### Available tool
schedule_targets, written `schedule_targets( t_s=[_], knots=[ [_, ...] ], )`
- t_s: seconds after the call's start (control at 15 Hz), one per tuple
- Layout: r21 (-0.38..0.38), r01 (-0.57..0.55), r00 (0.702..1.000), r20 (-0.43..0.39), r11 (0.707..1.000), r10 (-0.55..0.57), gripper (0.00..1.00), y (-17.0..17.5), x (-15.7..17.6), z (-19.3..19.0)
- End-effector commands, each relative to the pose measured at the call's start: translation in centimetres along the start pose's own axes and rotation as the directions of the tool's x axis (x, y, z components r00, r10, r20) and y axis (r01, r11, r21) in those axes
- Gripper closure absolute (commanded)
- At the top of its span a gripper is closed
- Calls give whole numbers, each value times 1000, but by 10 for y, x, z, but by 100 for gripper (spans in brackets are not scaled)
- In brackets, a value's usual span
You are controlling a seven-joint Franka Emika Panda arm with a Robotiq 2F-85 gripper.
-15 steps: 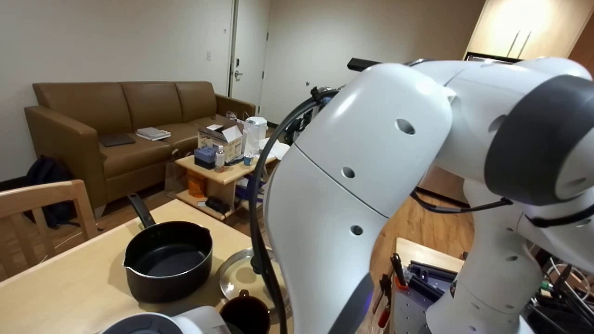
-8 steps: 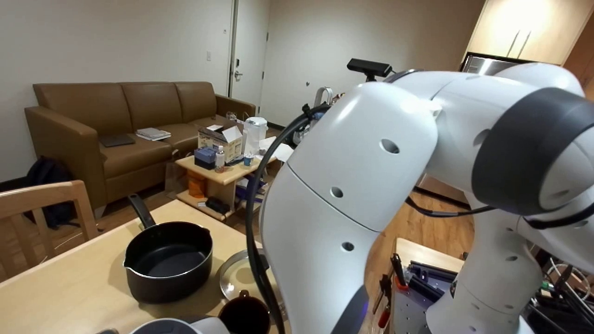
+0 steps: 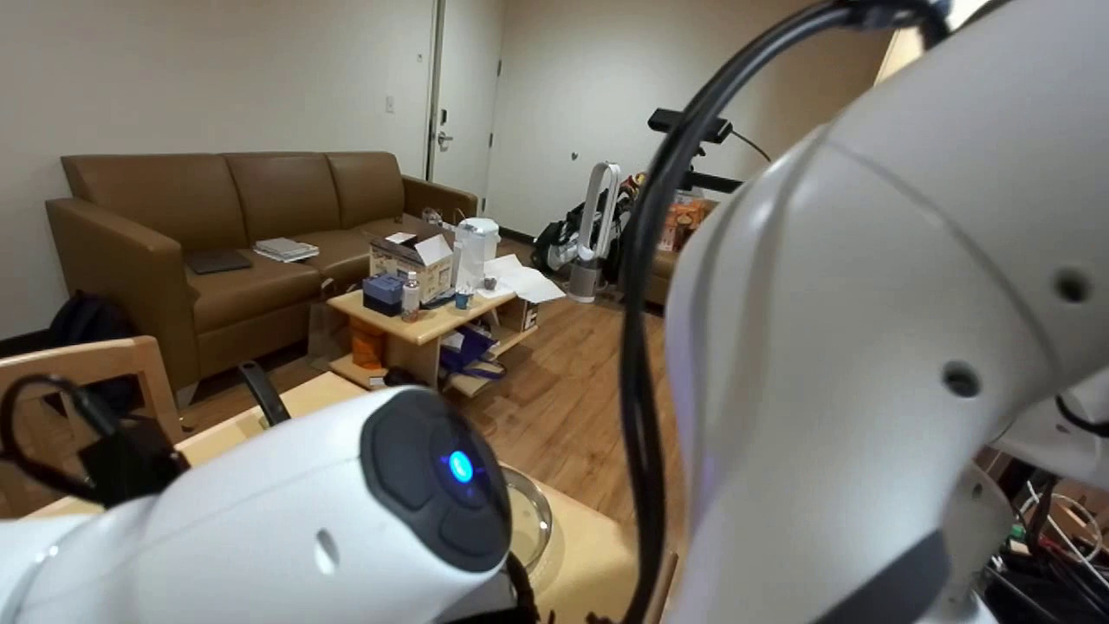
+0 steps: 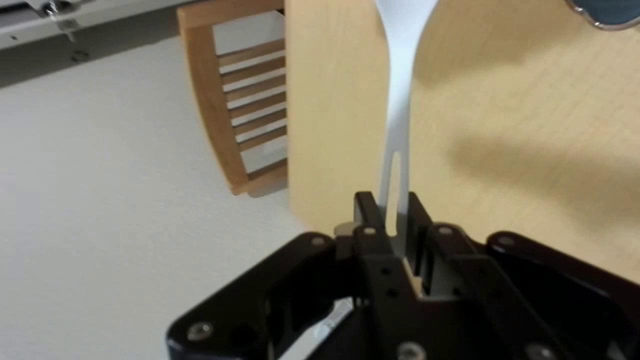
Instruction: Remove the spoon from the bowl and put it in the mug
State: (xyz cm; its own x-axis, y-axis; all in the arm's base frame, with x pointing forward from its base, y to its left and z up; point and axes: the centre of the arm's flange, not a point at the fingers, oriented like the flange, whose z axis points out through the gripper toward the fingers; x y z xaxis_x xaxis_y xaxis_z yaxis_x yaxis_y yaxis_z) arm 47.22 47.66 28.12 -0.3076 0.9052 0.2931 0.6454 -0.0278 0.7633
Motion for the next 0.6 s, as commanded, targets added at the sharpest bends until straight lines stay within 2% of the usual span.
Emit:
schedule_targets(
  t_s=[0.0, 0.07, 0.33, 0.4, 0.53],
  knots=[
    [-28, -37, 999, 14, 999, 38, 96, 5, 3, -13],
    [-34, -40, 999, 14, 999, 40, 85, 5, 9, -21],
    [-25, -43, 999, 20, 999, 44, 85, 1, 4, -15],
    [-8, -81, 997, -4, 997, 81, 96, 6, 1, -6],
    [-3, -171, 983, -68, 985, 171, 96, 6, -4, -12]
  ],
)
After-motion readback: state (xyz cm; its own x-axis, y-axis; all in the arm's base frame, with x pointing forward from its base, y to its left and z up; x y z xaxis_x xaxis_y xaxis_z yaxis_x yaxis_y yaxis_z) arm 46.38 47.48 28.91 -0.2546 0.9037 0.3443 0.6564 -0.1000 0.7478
